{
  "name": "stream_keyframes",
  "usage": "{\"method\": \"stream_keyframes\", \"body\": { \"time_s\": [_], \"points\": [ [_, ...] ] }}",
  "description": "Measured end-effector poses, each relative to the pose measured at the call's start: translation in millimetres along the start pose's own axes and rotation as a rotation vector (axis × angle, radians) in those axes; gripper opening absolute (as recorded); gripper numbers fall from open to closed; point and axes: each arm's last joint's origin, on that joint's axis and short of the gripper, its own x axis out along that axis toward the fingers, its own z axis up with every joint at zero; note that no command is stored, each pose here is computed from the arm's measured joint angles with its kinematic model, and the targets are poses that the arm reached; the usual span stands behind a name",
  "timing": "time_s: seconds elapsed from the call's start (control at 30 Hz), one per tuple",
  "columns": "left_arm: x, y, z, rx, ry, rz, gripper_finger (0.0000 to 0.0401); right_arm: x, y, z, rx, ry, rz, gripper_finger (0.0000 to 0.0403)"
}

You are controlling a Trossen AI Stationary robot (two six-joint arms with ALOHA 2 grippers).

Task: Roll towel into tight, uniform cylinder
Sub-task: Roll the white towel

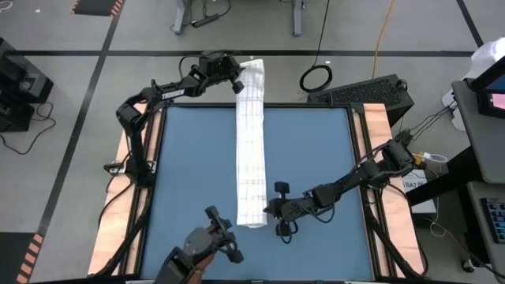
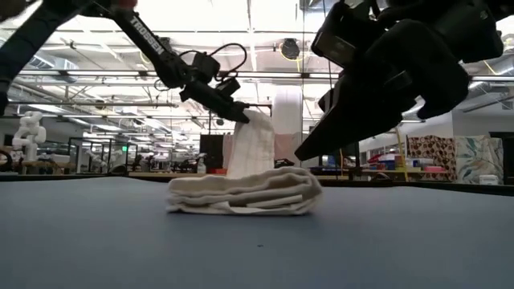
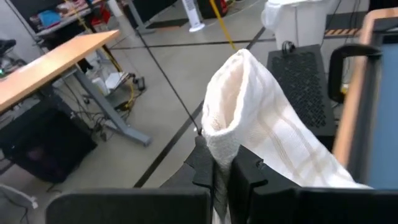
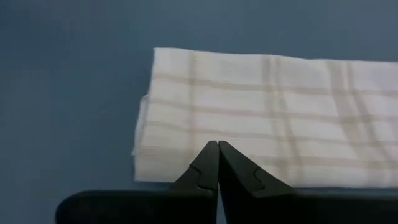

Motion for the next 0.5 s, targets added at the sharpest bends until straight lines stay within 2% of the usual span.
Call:
{"method": "stream_keyframes", "body": {
  "time_s": [0.3,0.5],
  "points": [
    [14.4,4.0,-10.3,0.032,0.010,0.005,0.0023,21.0,-4.2,2.8,0.009,-0.133,0.009,0.0000],
    [14.0,6.0,-8.3,0.045,-0.010,0.019,0.0027,46.3,-11.8,-8.4,0.030,-0.204,-0.047,0.0000]
  ]
}}
